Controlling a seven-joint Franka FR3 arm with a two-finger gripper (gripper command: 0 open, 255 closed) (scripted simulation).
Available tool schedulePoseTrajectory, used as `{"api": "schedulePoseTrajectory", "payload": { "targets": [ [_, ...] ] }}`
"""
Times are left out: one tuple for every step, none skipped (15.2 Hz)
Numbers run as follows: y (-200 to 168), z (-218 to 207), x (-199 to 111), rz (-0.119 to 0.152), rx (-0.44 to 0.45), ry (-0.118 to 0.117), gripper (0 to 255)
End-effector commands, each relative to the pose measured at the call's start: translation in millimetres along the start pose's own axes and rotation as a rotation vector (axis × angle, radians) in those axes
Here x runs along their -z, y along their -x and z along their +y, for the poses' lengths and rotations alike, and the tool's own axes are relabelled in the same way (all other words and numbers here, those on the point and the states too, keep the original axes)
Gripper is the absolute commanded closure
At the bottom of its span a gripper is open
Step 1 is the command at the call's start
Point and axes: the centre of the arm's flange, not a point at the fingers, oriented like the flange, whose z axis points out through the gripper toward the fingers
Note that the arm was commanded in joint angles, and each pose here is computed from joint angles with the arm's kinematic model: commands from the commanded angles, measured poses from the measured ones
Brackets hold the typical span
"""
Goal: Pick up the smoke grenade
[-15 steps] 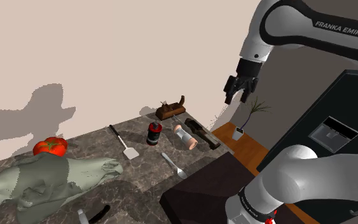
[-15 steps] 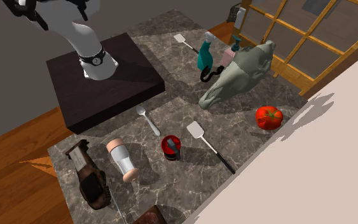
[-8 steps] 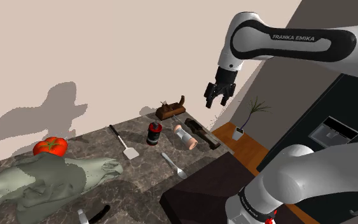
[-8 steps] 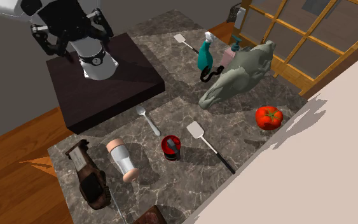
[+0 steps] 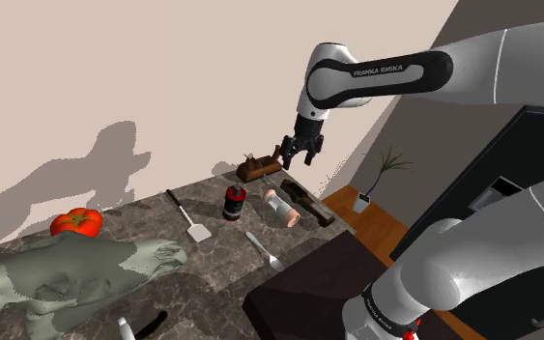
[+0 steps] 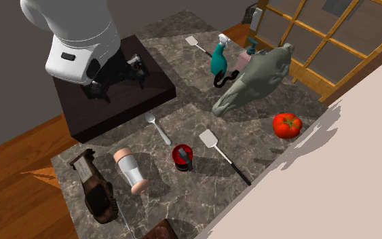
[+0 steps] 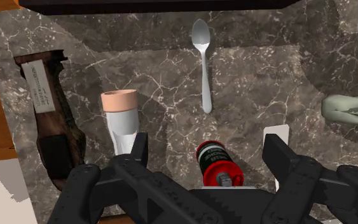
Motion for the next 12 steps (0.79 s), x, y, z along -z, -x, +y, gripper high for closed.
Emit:
{"api": "schedulePoseTrajectory", "payload": {
  "targets": [
    [-21, -8, -16, 0.005, 0.012, 0.0, 0],
    [-31, -11, -23, 0.008, 0.018, 0.0, 0],
    [-41, -15, -31, 0.01, 0.024, 0.001, 0],
    [-51, -18, -38, 0.012, 0.03, 0.001, 0],
    [-61, -22, -45, 0.014, 0.036, 0.001, 0],
    [-71, -25, -53, 0.016, 0.042, 0.002, 0],
    [-81, -29, -60, 0.019, 0.048, 0.002, 0],
    [-91, -32, -67, 0.021, 0.054, 0.002, 0],
    [-101, -36, -74, 0.023, 0.06, 0.003, 0],
    [-112, -40, -82, 0.025, 0.066, 0.003, 0],
    [-122, -44, -89, 0.027, 0.072, 0.003, 0],
    [-132, -47, -96, 0.029, 0.078, 0.004, 0]
  ]
}}
